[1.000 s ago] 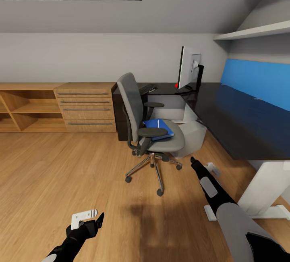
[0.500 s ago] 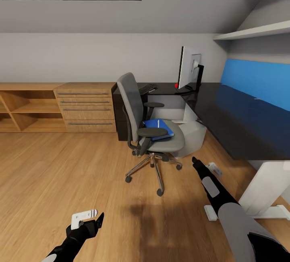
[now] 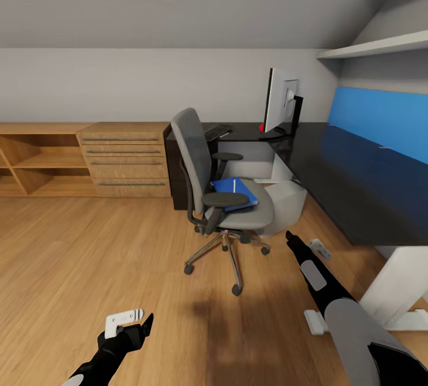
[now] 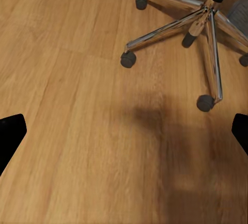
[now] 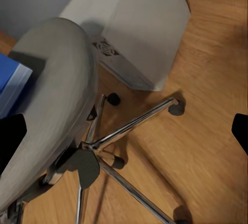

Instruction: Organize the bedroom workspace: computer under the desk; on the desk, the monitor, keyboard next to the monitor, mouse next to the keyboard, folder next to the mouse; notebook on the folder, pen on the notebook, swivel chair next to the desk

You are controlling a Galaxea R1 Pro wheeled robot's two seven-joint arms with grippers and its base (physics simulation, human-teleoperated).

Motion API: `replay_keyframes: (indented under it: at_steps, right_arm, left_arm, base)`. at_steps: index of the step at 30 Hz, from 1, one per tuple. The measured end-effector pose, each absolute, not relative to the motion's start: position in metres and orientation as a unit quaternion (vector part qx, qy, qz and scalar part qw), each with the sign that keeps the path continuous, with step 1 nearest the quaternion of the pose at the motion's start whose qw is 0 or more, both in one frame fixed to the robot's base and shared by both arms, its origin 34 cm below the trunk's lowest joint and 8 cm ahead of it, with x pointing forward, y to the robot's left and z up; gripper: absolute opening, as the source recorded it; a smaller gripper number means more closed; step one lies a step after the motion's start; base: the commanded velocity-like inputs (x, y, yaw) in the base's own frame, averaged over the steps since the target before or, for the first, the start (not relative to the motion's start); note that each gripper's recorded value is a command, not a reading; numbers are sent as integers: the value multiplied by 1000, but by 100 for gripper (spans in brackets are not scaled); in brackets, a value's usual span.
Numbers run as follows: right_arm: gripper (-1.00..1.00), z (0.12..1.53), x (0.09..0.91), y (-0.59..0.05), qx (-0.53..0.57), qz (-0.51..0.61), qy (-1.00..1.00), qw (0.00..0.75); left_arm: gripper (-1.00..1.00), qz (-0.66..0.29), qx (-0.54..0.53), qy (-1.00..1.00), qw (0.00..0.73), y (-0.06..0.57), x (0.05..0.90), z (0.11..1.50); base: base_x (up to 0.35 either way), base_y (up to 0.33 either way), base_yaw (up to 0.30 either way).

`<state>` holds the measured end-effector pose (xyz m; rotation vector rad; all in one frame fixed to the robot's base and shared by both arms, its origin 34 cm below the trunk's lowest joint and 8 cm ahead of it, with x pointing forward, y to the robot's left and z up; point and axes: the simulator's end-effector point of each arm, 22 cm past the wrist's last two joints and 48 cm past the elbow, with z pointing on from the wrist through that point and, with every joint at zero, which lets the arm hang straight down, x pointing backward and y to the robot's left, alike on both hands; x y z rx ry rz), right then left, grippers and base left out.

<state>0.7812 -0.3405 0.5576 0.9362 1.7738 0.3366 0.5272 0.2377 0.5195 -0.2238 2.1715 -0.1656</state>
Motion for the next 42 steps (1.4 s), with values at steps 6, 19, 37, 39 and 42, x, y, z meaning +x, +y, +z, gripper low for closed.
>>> replay_keyframes:
  at_steps: [6, 19, 37, 39, 42]
  right_arm:
    - [100, 558, 782, -338, 388, 142, 743, 527]
    - [100, 558, 782, -338, 389, 142, 743, 526]
    - [100, 557, 781, -339, 389, 142, 743, 526]
    - [100, 557, 781, -339, 389, 142, 743, 526]
    - [100, 558, 781, -339, 389, 142, 743, 526]
  left_arm:
    - [100, -67, -91, 881, 459, 238, 527, 520]
    - [100, -66, -92, 883, 455, 238, 526, 516]
    - [100, -61, -100, 881, 458, 247, 526, 516]
    - [100, -61, -100, 881, 458, 248, 526, 517]
    - [100, -60, -102, 881, 459, 250, 526, 517]
  base:
    - [120, 0, 0]
    - [140, 0, 0]
    - [173, 0, 0]
    - [71, 0, 0]
    - [246, 0, 0]
